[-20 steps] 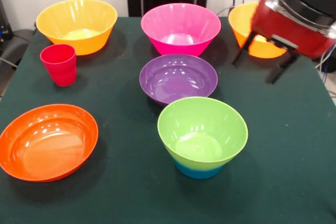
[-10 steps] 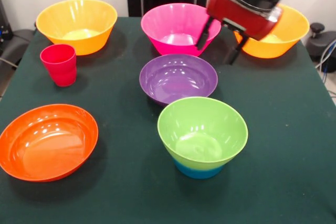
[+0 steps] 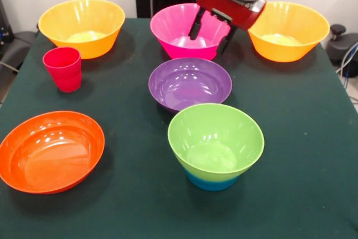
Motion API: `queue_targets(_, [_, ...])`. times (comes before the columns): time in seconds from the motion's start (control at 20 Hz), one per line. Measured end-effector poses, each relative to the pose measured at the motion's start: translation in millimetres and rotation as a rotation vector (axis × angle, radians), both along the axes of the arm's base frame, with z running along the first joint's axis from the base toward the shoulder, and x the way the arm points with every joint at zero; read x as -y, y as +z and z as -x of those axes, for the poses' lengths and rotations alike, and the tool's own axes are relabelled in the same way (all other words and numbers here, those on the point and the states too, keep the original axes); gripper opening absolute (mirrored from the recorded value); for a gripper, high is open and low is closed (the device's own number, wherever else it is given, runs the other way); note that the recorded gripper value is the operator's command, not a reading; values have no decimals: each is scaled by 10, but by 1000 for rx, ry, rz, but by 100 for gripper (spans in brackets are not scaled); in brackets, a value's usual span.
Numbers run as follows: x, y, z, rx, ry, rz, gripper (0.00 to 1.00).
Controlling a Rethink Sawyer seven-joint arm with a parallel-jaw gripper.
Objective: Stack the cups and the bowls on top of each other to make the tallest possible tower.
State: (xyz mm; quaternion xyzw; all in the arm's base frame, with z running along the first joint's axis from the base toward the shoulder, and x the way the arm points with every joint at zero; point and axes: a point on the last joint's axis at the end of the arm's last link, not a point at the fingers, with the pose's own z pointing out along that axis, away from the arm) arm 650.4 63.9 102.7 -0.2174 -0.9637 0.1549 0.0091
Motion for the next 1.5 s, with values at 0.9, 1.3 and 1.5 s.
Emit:
queue_targets(0.9, [-144, -652, 580, 56, 58, -10, 100])
queue_targets(1.3, [-416, -835, 700, 25, 109, -5, 100])
queue_targets(1.5, [-489, -927, 759, 9, 124, -2, 100])
